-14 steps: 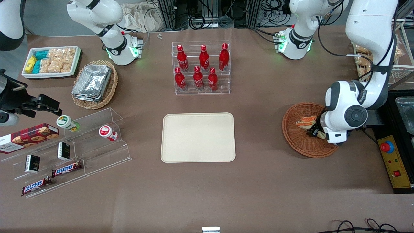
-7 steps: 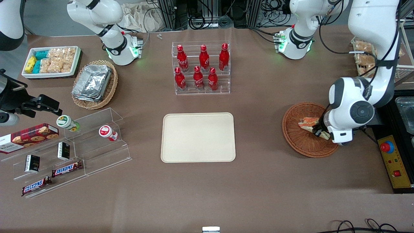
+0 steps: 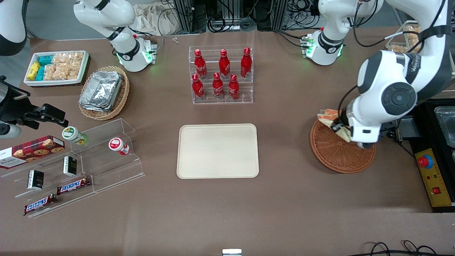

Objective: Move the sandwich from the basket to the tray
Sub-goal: 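Lift the sandwich and carry it over the cream tray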

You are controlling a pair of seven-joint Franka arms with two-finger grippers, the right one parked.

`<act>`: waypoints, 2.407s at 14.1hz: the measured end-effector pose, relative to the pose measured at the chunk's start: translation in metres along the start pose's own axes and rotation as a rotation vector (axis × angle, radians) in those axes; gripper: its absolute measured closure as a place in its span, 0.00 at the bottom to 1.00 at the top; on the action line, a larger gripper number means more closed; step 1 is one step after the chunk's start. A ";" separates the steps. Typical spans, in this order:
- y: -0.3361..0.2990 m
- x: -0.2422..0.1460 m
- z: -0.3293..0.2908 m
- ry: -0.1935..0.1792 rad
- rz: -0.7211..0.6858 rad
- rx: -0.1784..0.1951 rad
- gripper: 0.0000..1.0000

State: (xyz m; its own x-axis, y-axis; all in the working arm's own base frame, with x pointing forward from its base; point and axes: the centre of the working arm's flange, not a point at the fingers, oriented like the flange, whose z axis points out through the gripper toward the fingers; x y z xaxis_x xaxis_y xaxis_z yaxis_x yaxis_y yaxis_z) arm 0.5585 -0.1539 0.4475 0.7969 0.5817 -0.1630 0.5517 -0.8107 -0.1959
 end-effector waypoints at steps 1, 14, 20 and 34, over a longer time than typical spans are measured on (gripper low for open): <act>0.014 -0.017 -0.007 0.006 0.070 -0.011 0.85; 0.197 -0.177 0.070 0.079 0.671 -0.136 0.85; 0.245 -0.169 0.155 0.113 0.735 -0.170 0.85; 0.270 -0.147 0.181 0.151 0.758 -0.194 0.02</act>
State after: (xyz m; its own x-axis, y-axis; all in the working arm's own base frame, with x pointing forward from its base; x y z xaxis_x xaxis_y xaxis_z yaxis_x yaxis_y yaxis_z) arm 0.5457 -0.4458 0.2432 0.9894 -0.1367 -0.0488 -0.1320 -0.9872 0.0894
